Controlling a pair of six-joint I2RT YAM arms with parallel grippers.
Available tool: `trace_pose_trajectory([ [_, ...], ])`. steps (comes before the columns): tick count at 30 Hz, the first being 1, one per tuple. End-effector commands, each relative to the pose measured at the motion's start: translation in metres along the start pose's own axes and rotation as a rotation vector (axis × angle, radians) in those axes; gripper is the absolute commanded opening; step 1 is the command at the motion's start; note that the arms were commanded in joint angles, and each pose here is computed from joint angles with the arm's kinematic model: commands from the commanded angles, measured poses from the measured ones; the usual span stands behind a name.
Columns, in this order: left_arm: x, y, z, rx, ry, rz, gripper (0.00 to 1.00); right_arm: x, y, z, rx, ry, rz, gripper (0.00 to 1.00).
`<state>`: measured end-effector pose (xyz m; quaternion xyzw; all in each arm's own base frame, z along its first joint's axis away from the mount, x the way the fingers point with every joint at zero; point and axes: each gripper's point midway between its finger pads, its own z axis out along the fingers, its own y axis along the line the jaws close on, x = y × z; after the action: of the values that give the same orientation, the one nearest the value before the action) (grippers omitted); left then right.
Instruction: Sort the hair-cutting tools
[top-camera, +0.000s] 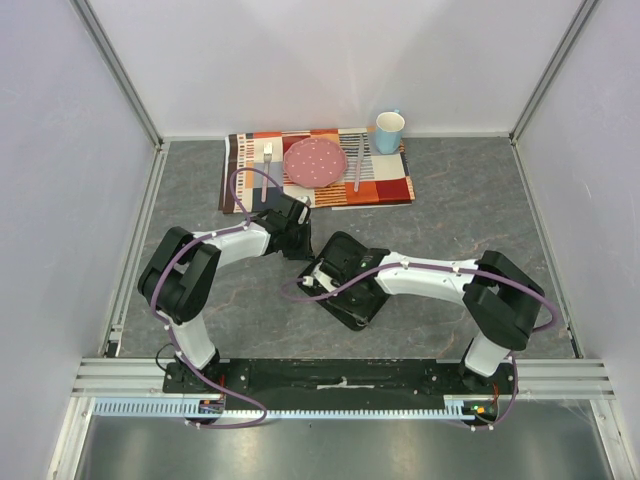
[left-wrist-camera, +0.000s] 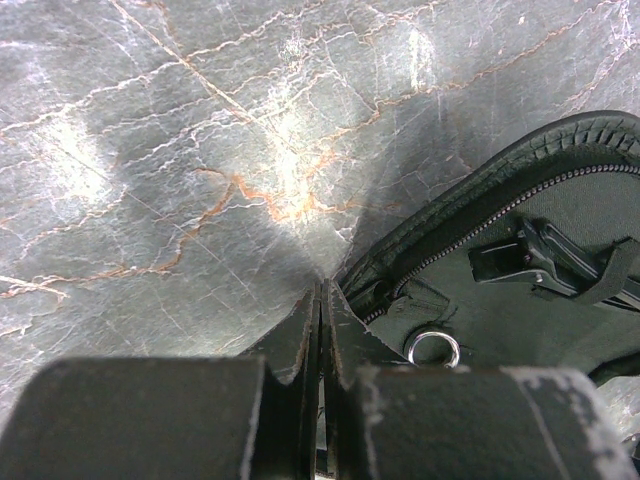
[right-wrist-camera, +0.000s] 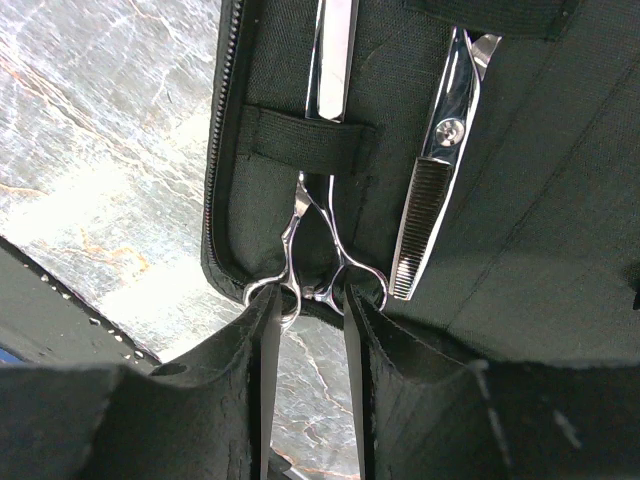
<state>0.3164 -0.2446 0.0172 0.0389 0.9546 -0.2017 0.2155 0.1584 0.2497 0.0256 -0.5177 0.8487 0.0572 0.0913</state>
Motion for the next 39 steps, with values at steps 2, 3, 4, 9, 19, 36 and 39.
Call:
trace_pose_trajectory([
  [2,0.008,-0.003,0.005,0.018,0.034,0.038,0.05,-0.006,-0.009,0.003,0.016,-0.022,0.003,0.39],
  [3,0.007,-0.004,0.005,0.02,0.033,0.037,0.05,-0.006,-0.01,0.002,0.017,-0.023,0.006,0.4],
  [4,0.007,-0.004,0.005,0.02,0.033,0.037,0.05,-0.008,-0.01,0.001,0.018,-0.029,0.008,0.4],
  [9,0.008,-0.004,0.006,0.021,0.038,0.036,0.05,-0.007,-0.01,0.003,0.008,-0.021,-0.02,0.41],
  [19,0.007,-0.004,0.005,0.02,0.034,0.029,0.05,0.0,0.0,0.018,-0.019,0.02,0.052,0.34],
  [36,0.03,-0.013,0.007,0.038,0.057,0.013,0.03,-0.03,0.02,0.022,-0.006,-0.018,0.041,0.32],
  [39,0.029,-0.015,0.007,0.043,0.056,0.017,0.03,-0.035,0.02,0.02,0.001,-0.017,0.024,0.32],
])
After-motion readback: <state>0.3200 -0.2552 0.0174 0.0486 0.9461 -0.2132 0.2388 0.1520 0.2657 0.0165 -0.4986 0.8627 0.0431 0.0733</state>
